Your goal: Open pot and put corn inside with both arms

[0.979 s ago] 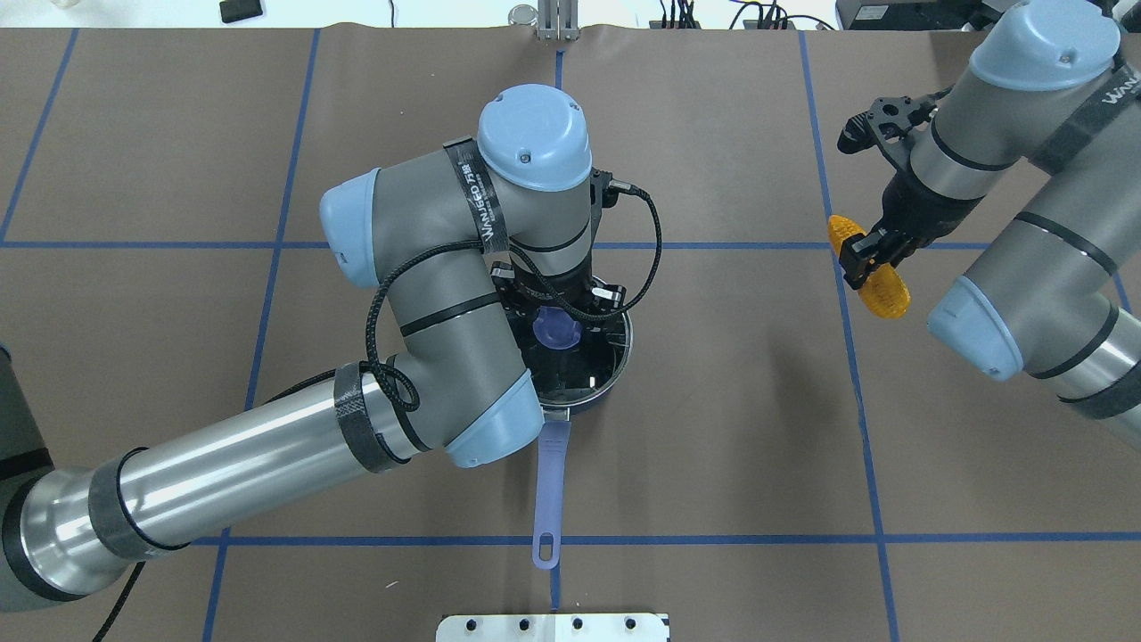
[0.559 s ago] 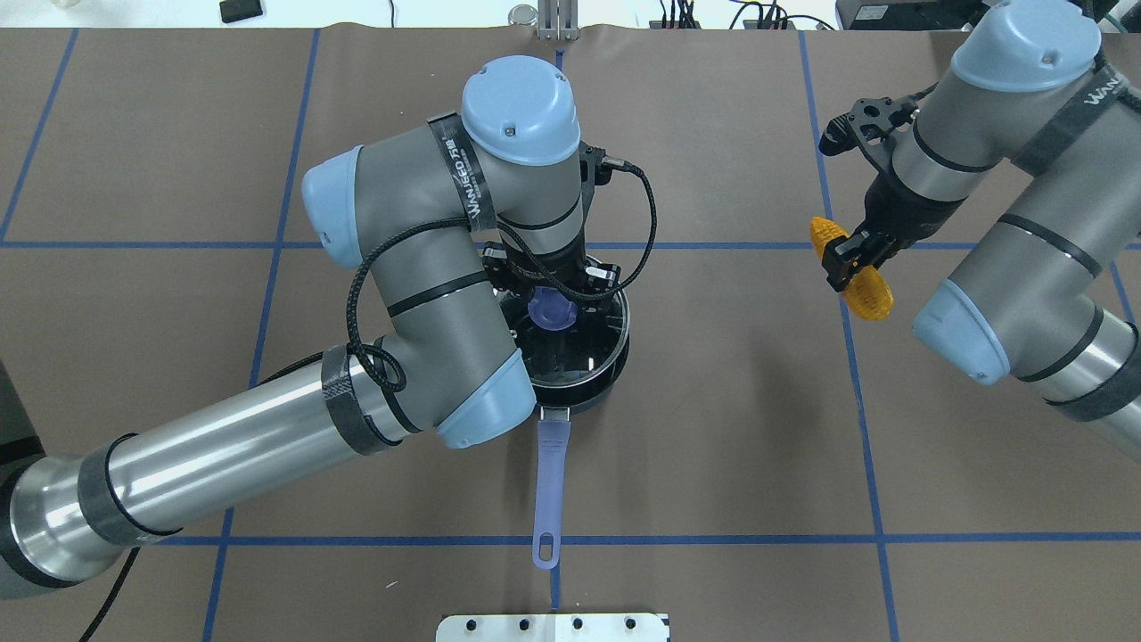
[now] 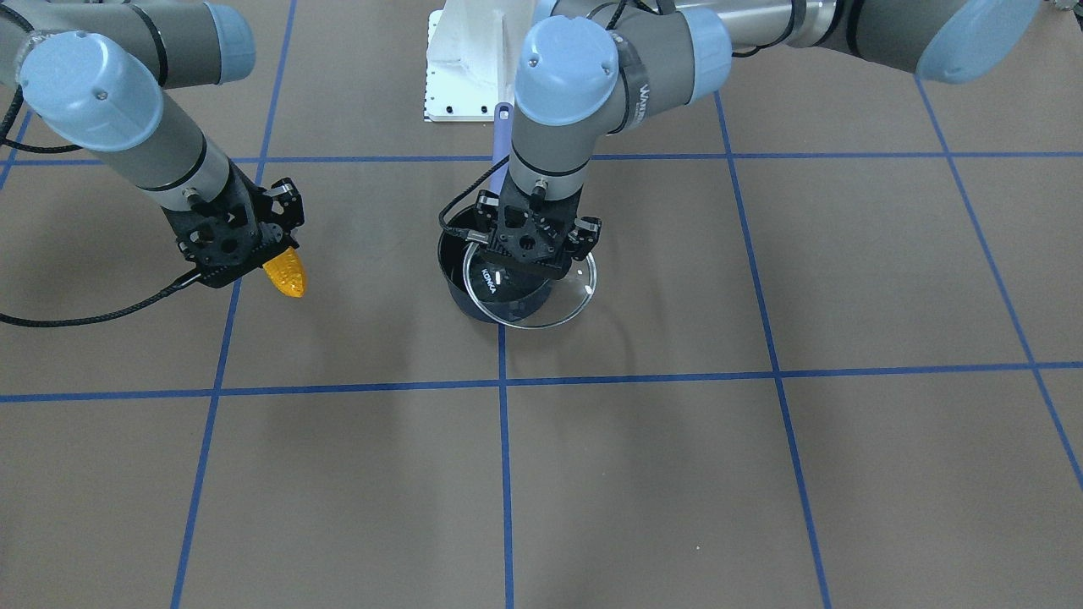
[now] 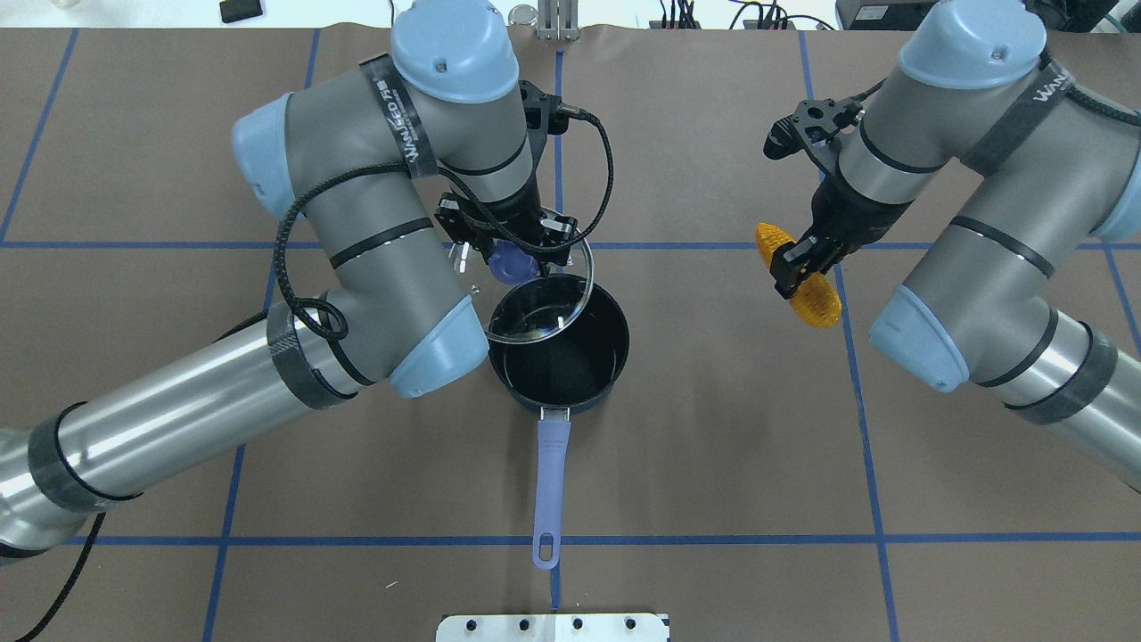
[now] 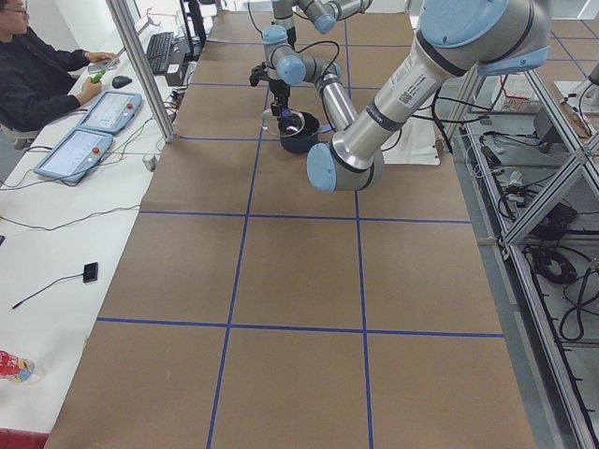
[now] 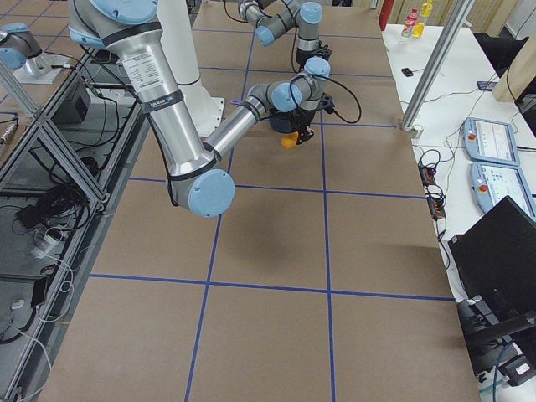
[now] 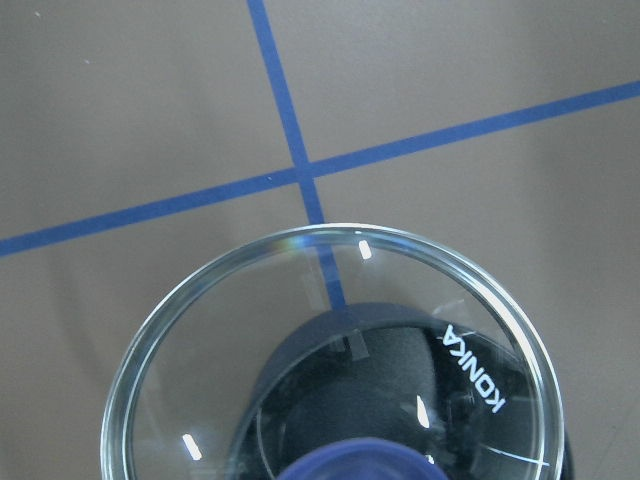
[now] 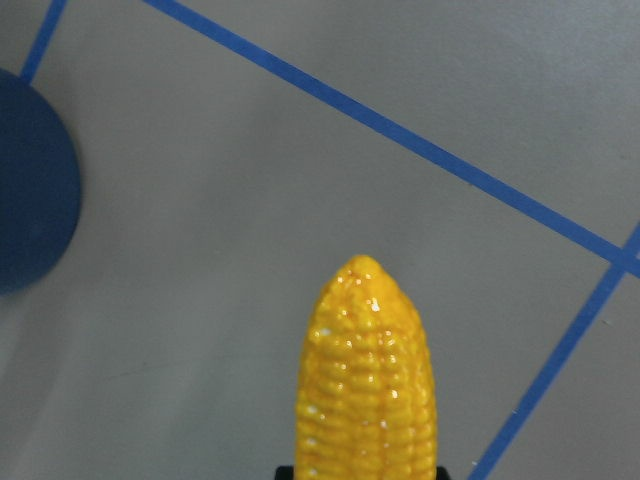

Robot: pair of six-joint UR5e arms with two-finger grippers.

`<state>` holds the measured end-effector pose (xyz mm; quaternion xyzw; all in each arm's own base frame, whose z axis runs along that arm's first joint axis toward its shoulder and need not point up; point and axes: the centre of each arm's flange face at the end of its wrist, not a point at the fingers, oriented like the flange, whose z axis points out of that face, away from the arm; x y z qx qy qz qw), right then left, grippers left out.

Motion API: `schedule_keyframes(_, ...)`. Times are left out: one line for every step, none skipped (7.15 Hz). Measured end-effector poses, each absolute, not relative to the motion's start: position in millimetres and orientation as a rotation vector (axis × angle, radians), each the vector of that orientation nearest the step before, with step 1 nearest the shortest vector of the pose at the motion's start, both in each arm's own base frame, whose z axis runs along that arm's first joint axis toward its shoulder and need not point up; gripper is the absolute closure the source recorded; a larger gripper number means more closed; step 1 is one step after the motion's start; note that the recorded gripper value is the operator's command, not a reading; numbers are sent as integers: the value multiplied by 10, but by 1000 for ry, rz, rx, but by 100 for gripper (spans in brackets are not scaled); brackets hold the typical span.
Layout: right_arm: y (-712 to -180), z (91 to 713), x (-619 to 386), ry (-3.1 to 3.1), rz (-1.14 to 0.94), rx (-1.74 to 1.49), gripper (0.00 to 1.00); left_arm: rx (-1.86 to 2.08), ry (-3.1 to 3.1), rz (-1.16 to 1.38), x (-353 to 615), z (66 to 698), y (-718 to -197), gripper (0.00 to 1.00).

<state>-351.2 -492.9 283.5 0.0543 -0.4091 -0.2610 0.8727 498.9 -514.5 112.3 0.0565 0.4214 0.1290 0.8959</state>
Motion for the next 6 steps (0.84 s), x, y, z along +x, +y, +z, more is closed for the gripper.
schedule_keyframes(-4834, 2616, -3718, -874, -528, 105, 62, 119, 871, 283, 4798, 1191, -5242, 48)
schedule_keyframes(-4736, 2413, -3900, -892, -510, 95, 62, 125, 865, 294, 4637, 1287, -5304, 48)
schedule_keyframes(-4631, 2210, -4081, -905, -496, 90, 62, 135, 859, 308, 4445, 1442, -5369, 48)
schedule_keyframes(-4528, 2002, -4264, -914, -484, 91, 62, 140, 855, 323, 4243, 1617, -5455, 48)
schedule_keyframes(-4451, 1808, -4447, -919, -469, 92, 62, 142, 852, 337, 4032, 1802, -5566, 48)
schedule_keyframes(-4417, 1623, -4650, -918, -455, 93, 62, 136, 851, 348, 3822, 2011, -5668, 48)
